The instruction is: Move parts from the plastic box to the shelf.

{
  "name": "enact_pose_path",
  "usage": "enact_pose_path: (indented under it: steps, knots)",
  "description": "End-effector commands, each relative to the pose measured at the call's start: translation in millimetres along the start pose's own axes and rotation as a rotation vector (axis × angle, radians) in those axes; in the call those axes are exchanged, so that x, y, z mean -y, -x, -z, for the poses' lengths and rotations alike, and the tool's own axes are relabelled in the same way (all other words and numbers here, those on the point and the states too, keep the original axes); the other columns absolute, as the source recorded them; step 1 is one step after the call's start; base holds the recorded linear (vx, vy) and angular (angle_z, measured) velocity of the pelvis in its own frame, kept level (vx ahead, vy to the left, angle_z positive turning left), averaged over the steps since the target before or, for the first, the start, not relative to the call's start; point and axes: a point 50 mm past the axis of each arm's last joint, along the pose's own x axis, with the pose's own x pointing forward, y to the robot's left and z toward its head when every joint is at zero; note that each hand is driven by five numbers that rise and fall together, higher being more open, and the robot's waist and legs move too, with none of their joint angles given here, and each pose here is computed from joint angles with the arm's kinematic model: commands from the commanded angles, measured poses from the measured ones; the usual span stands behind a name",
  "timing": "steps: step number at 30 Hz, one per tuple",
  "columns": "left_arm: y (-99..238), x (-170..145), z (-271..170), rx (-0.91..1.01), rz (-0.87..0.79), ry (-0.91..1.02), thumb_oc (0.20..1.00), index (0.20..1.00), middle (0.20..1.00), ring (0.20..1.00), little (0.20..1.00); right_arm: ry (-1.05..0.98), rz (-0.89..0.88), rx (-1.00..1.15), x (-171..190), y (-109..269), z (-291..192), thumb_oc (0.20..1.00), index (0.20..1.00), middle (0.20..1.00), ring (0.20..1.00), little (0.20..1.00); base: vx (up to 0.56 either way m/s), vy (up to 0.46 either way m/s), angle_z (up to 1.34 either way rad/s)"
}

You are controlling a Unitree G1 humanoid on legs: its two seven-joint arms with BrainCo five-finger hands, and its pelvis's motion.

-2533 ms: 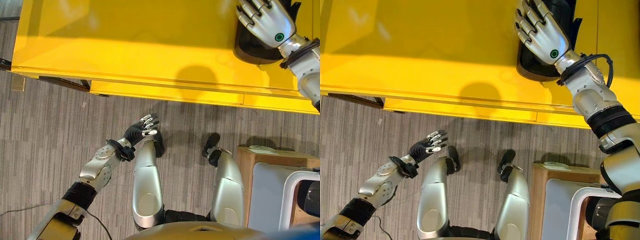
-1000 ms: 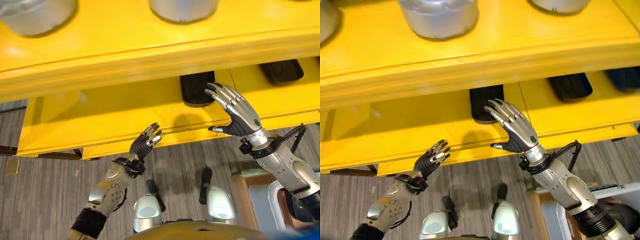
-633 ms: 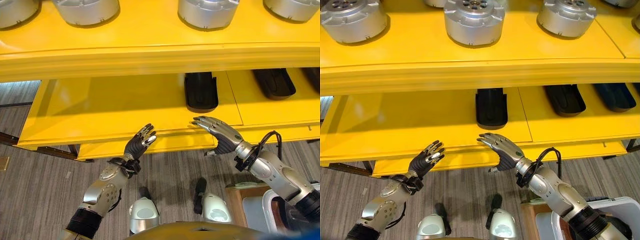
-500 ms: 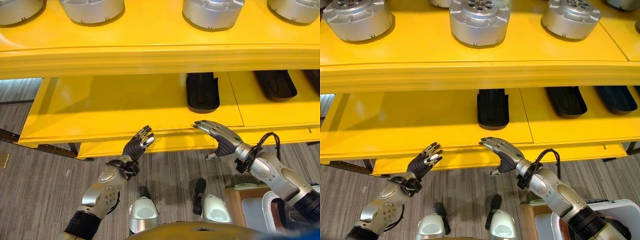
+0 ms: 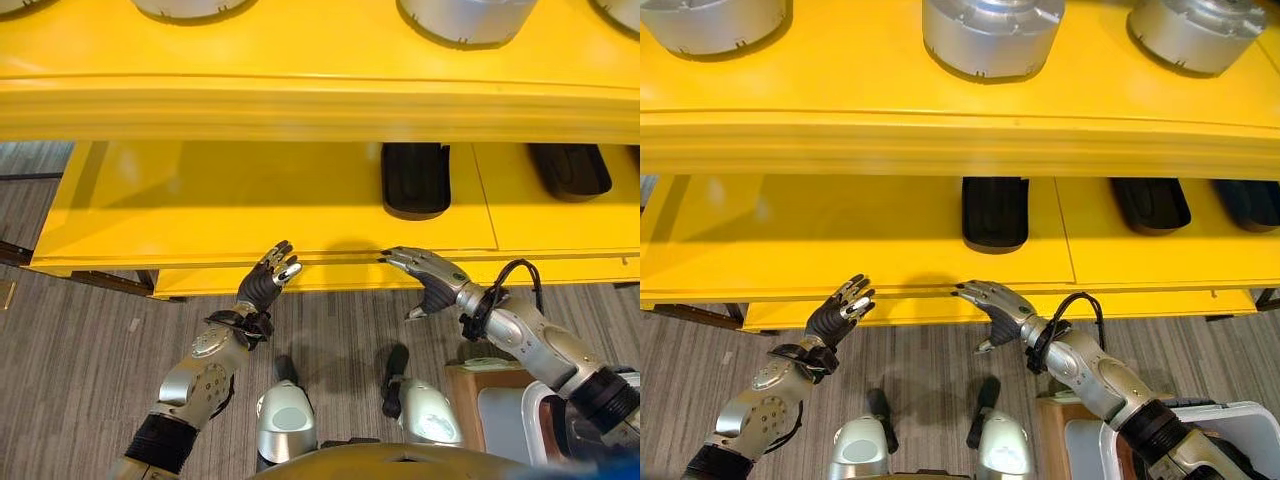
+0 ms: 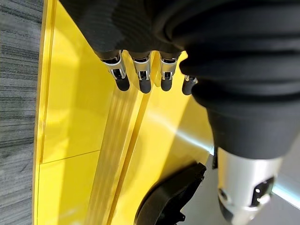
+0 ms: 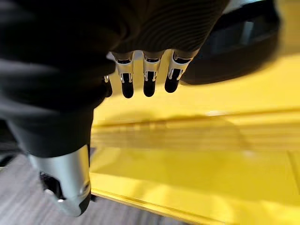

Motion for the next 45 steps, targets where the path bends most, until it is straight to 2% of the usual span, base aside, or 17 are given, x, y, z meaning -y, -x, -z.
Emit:
enact_pose_path:
  steps: [1,9,17,27,45]
  knots:
    - [-3,14,-27,0.143,0.062,-0.037,1.000,1.000,1.000,1.000,1.000,0.054,0.163,0.096,26,-12,-23,1.000,1.000,1.000,1.000,1.000,-0.03,0.022,-0.03]
    - [-7,18,-39,0.210,0.069,-0.080,1.000,1.000,1.000,1.000,1.000,0.156,0.324,0.007,41,-20,-9,1.000,1.000,1.000,1.000,1.000,-0.07,0.023,0.01]
    - [-9,20,-38,0.216,0.089,-0.104,1.000,1.000,1.000,1.000,1.000,0.197,0.404,-0.071,47,-18,5,1.000,1.000,1.000,1.000,1.000,-0.03,0.014,0.03]
    - [-13,26,-33,0.180,0.136,-0.115,1.000,1.000,1.000,1.000,1.000,0.192,0.430,-0.195,49,-17,21,1.000,1.000,1.000,1.000,1.000,0.00,0.004,0.01]
    - [-18,26,-30,0.144,0.144,-0.130,1.000,1.000,1.000,1.000,1.000,0.195,0.345,-0.282,39,-30,33,1.000,1.000,1.000,1.000,1.000,0.02,-0.007,0.00]
